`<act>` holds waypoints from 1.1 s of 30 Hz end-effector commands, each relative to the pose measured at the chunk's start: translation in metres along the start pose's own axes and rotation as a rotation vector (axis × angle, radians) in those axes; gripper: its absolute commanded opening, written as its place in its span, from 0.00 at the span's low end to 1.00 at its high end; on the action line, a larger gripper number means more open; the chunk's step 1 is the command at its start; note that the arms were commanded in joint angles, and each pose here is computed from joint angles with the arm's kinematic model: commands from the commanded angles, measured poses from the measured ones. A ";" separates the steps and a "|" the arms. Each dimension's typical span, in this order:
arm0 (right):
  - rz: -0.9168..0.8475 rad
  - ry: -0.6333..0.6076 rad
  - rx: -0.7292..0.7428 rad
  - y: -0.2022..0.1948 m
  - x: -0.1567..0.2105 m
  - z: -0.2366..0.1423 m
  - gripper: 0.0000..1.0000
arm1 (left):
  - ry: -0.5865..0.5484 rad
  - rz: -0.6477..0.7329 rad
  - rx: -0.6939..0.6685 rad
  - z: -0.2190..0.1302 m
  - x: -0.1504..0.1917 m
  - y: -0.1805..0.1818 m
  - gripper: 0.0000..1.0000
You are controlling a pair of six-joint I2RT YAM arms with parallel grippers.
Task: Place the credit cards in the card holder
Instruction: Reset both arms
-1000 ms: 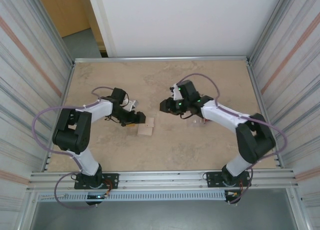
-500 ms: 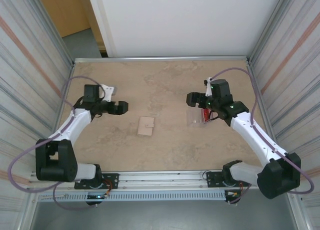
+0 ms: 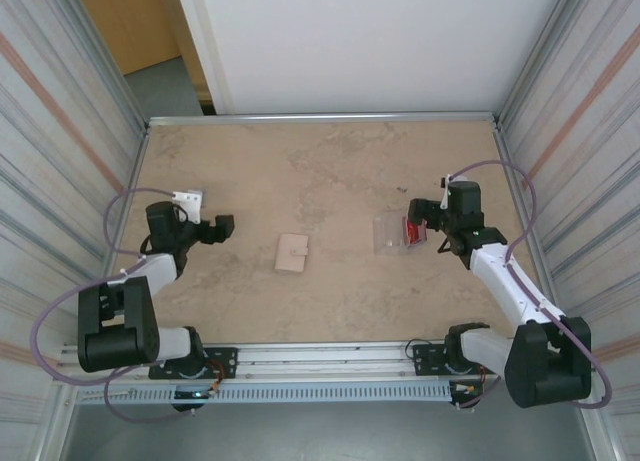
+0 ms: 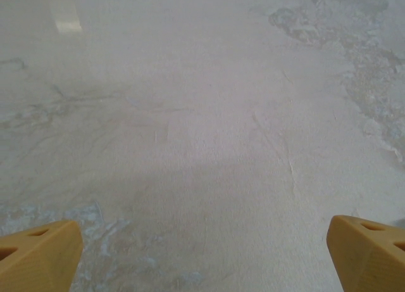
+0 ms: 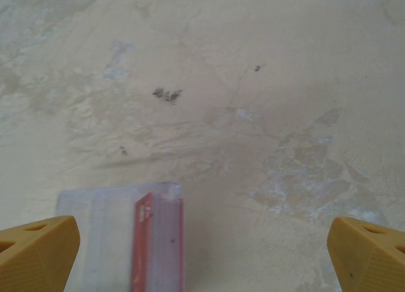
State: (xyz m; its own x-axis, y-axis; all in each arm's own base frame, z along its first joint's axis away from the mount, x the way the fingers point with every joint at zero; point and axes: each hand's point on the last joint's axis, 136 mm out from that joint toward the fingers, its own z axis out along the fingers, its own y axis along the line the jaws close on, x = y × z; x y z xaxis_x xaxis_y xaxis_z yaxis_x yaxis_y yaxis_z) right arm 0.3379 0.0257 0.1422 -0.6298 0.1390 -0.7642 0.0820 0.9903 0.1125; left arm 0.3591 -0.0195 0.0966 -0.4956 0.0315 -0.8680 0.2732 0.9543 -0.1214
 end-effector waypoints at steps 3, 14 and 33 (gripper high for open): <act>-0.013 -0.108 0.006 -0.015 -0.018 0.010 0.99 | -0.137 0.039 -0.019 0.000 -0.029 0.005 0.99; -0.010 -0.215 0.010 -0.036 -0.012 0.024 0.99 | -0.202 0.086 -0.078 0.018 -0.017 -0.003 0.99; 0.022 -0.343 0.050 -0.056 -0.018 0.036 0.99 | -0.124 0.072 -0.174 0.032 -0.014 0.008 0.99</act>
State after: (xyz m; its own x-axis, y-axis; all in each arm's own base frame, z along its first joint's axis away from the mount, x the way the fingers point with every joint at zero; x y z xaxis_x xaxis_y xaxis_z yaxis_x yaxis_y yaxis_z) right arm 0.3646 -0.0279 0.1125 -0.4035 0.1664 -0.8997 0.1353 0.9834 0.1212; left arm 0.3918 -0.0240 0.0887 -0.3778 0.0635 -0.9237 0.1632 0.9866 0.0011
